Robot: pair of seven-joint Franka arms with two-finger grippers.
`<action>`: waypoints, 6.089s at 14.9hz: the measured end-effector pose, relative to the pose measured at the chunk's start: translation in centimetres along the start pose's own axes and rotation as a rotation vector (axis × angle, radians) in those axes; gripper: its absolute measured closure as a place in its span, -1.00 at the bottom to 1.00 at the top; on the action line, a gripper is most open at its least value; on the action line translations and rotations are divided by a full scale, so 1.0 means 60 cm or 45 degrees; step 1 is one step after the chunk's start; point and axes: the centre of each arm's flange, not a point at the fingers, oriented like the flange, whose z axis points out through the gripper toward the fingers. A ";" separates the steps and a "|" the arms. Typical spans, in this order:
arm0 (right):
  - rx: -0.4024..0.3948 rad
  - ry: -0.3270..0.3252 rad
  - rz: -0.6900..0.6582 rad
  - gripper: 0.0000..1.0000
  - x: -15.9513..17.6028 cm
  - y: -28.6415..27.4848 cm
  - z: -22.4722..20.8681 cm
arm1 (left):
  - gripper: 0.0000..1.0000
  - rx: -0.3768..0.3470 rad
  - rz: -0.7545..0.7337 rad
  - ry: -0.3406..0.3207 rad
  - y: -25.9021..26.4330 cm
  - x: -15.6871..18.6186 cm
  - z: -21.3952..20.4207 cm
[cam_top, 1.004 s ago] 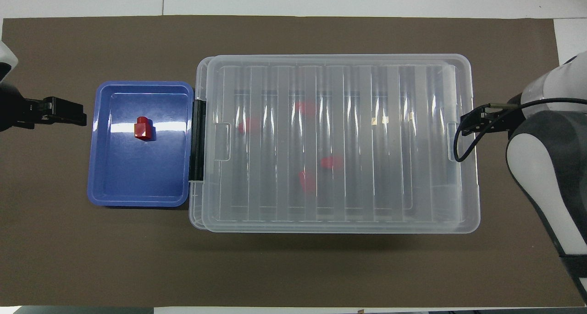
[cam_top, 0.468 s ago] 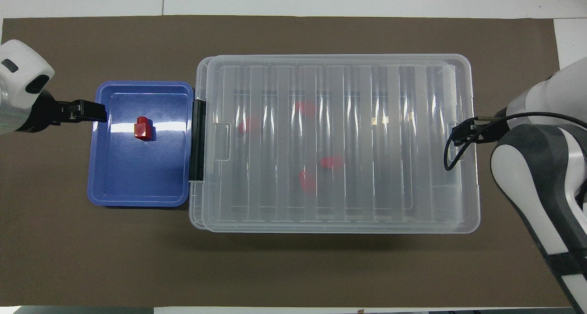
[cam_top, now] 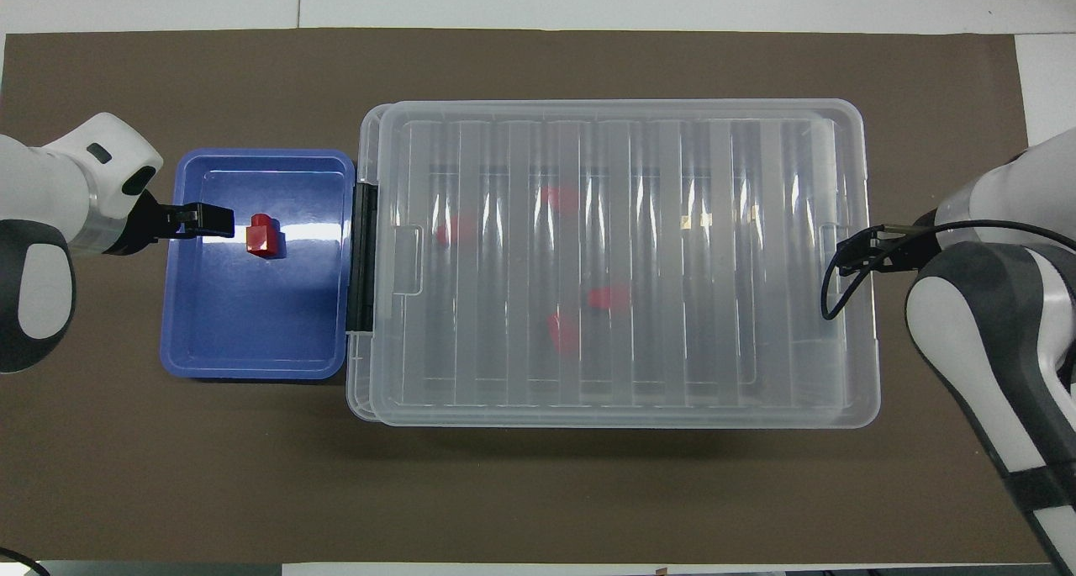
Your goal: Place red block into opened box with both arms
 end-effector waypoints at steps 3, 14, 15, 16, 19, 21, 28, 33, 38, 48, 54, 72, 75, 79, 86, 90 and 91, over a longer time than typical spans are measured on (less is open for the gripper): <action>0.004 -0.001 0.002 -1.00 0.001 0.027 0.000 | -1.00 -0.011 0.004 -0.005 0.002 -0.003 0.086; 0.020 0.005 -0.045 -1.00 0.006 0.142 0.001 | -0.05 -0.030 -0.004 -0.040 0.000 -0.011 0.225; 0.021 0.005 -0.047 -1.00 0.006 0.148 0.001 | 0.18 -0.029 -0.004 -0.045 0.000 -0.014 0.227; 0.021 0.006 -0.043 -1.00 0.006 0.152 0.001 | 0.34 -0.029 -0.004 -0.043 0.000 -0.014 0.227; 0.023 0.006 -0.045 -1.00 0.006 0.160 0.001 | 0.34 -0.029 -0.004 -0.042 0.000 -0.015 0.225; 0.024 0.008 -0.058 -1.00 0.005 0.172 0.000 | 0.34 -0.029 -0.004 -0.036 0.000 -0.014 0.221; 0.032 0.012 -0.092 -1.00 0.002 0.221 0.000 | 0.34 -0.012 -0.025 0.013 0.003 0.002 0.074; 0.033 0.028 -0.132 -1.00 0.000 0.261 -0.009 | 0.34 -0.008 -0.066 0.023 0.051 0.014 -0.083; 0.035 0.033 -0.147 -1.00 -0.003 0.284 -0.011 | 0.34 -0.034 -0.100 0.042 0.189 -0.007 -0.138; 0.039 0.037 -0.171 -1.00 -0.011 0.328 -0.010 | 0.34 -0.075 -0.098 0.018 0.404 -0.091 -0.072; 0.039 0.037 -0.169 -1.00 -0.011 0.329 -0.010 | 0.34 -0.083 -0.101 -0.010 0.455 -0.127 0.038; 0.034 0.044 -0.200 -1.00 -0.002 0.124 -0.249 | -1.00 -0.111 -0.174 0.006 0.481 -0.138 0.093; 0.035 0.015 -0.197 -1.00 0.003 0.124 -0.238 | -1.00 -0.121 -0.217 0.046 0.452 -0.114 0.022; 0.030 0.018 -0.225 -1.00 -0.001 0.085 -0.250 | -1.00 -0.081 -0.223 0.054 0.366 -0.089 -0.094; 0.028 0.011 -0.234 -1.00 -0.005 0.070 -0.257 | -1.00 -0.026 -0.106 0.068 0.162 -0.032 -0.125; 0.026 0.011 -0.239 -1.00 -0.005 0.066 -0.258 | -1.00 -0.007 -0.092 0.094 0.054 -0.006 -0.138; 0.025 0.010 -0.239 -1.00 -0.004 0.066 -0.258 | -1.00 -0.005 -0.103 0.107 0.037 -0.001 -0.146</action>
